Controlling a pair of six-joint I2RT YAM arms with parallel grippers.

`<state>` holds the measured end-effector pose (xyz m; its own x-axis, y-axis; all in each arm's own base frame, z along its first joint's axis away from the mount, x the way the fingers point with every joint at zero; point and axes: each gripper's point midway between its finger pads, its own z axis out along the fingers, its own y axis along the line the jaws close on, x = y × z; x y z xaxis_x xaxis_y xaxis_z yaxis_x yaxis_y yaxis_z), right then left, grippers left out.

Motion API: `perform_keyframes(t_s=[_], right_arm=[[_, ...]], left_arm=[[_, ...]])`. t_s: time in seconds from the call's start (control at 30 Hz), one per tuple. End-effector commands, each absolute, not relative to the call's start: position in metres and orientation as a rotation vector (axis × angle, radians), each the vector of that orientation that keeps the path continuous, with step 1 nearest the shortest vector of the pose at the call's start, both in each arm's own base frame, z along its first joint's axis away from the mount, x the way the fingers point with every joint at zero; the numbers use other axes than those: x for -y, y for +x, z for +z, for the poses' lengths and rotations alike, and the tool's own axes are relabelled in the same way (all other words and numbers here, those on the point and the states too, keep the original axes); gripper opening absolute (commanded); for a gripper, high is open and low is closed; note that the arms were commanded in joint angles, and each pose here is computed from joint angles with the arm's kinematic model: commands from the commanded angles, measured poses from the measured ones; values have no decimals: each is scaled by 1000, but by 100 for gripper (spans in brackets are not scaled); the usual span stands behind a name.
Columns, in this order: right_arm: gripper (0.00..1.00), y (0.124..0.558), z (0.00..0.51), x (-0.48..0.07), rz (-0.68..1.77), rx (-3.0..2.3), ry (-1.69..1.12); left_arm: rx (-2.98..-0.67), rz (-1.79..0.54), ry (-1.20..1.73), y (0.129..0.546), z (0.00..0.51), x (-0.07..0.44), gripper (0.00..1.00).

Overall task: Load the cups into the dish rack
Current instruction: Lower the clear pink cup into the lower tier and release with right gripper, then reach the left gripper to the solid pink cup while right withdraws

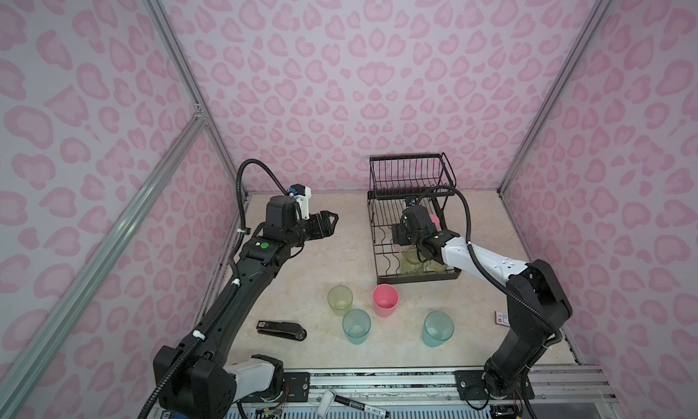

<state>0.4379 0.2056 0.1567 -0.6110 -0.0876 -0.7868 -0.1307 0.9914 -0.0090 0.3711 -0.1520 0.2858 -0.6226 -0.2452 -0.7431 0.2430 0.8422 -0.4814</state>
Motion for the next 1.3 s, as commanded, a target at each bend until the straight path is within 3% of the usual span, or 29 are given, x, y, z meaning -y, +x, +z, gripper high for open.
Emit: perform_keyframes(t_s=[0.0,0.33,0.53,0.67,0.97,1.27], right_arm=[[88,433,165,-204,65,-2209,-151],[85,399,197,-188,118,-2158,-103],[80,374,208,-170,129,-2164,-54],[78,359,207,-151,141,-2181,6],[71,348,176,-97,312,-2230,273],[70,345,178,-86,334,-2199,320]], left_arm=[[-2157,-648,-12,368,278,145,80],[-2280,-572,-5,353,249,137,80],[-2405,-470,152,330,226,154,79],[-2468,-388,322,310,210,173,76],[-2474,-478,730,267,194,245,69],[-2491,-396,1049,238,158,299,63]])
